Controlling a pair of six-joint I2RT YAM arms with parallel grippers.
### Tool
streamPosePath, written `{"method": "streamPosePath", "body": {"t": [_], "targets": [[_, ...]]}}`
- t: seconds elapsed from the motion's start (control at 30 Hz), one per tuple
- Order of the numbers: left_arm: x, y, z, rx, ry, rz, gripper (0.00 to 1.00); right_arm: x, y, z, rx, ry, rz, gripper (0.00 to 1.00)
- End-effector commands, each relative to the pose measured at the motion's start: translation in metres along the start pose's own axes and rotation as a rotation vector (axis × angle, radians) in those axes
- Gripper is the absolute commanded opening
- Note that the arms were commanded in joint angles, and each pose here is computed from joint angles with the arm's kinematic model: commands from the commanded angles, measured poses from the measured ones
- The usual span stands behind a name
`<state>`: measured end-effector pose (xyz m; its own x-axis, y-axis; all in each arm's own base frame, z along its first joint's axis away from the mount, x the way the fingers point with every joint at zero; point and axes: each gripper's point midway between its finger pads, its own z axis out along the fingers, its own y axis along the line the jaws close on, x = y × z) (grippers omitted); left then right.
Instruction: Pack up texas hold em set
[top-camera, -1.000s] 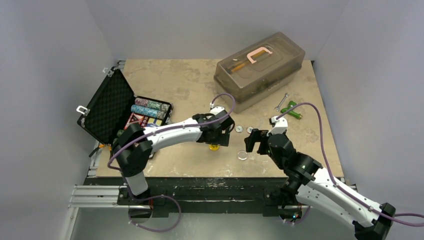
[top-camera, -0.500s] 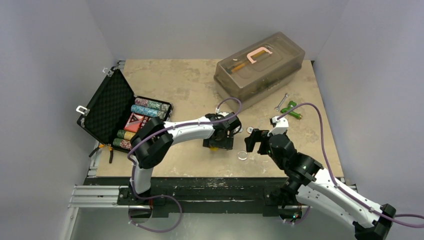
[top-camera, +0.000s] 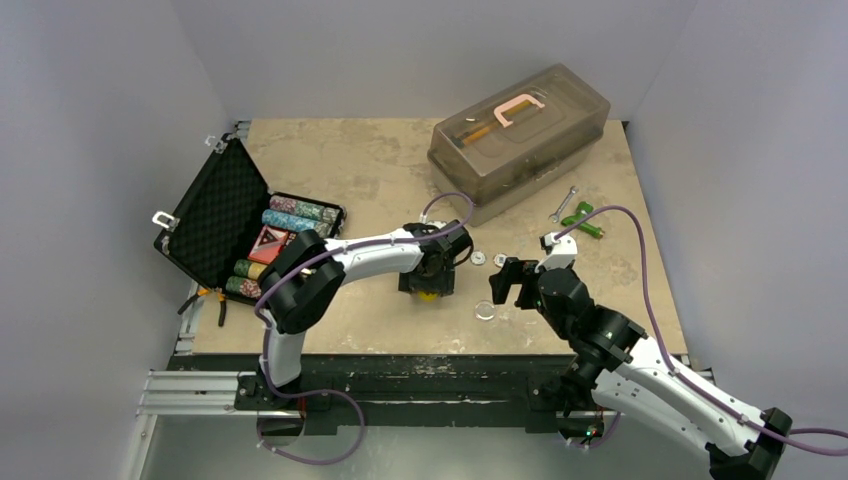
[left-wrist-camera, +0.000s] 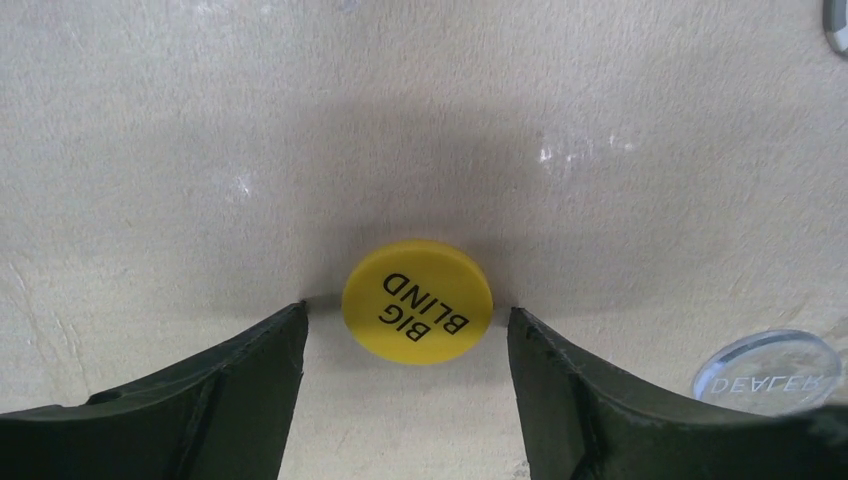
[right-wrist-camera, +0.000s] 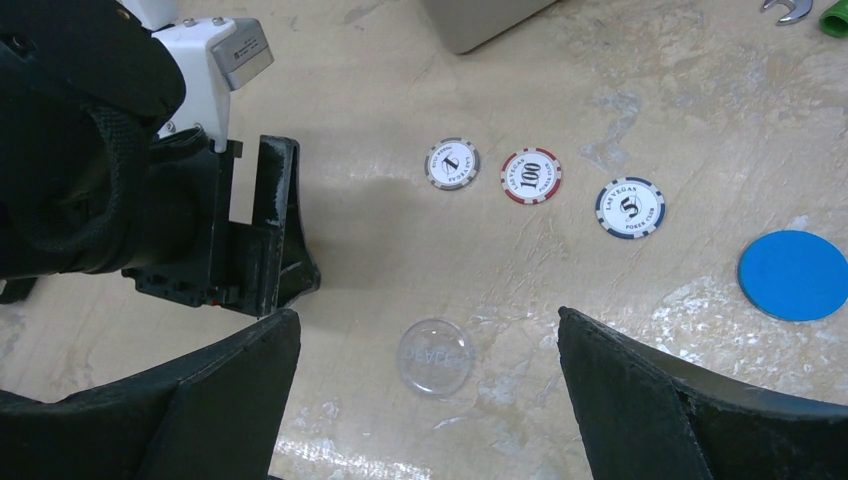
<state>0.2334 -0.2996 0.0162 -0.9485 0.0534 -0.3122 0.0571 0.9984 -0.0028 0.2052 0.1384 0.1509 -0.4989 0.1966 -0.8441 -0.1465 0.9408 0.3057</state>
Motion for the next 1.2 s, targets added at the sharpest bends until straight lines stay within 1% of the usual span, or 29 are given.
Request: {"method": "streamPosePath", "body": {"t": [0.0, 0.1, 0.17, 0.37, 0.57, 0.8, 0.97, 1.17], "targets": [[-0.009, -0.002, -0.002, 0.025, -0.025, -0.018, 0.69, -0.012, 0.005, -0.001, -0.014, -0.037, 0.031, 0.99], [-0.008, -0.001, -0.001, 0.02, -0.024, -0.02, 0.66, -0.012, 0.005, -0.001, -0.016, -0.039, 0.034, 0.99], [-0.008, 0.0, 0.0, 0.014, -0.025, -0.02, 0.62, -0.012, 0.005, -0.001, -0.016, -0.04, 0.036, 0.99], [-0.002, 0.009, 0.001, -0.008, -0.015, -0.021, 0.6, -0.012, 0.004, -0.002, -0.015, -0.043, 0.037, 0.99], [-0.003, 0.011, 0.003, -0.014, -0.028, -0.011, 0.48, -0.012, 0.005, -0.001, -0.015, -0.039, 0.036, 0.99], [-0.012, 0.014, -0.012, -0.009, -0.068, 0.007, 0.37, -0.012, 0.005, -0.002, -0.017, -0.041, 0.038, 0.99], [-0.017, 0.024, -0.027, 0.007, -0.102, -0.008, 0.36, -0.011, 0.004, -0.001, -0.016, -0.041, 0.038, 0.99], [-0.022, 0.047, -0.041, 0.014, -0.116, -0.056, 0.36, -0.011, 0.004, -0.001, -0.017, -0.041, 0.037, 0.99]]}}
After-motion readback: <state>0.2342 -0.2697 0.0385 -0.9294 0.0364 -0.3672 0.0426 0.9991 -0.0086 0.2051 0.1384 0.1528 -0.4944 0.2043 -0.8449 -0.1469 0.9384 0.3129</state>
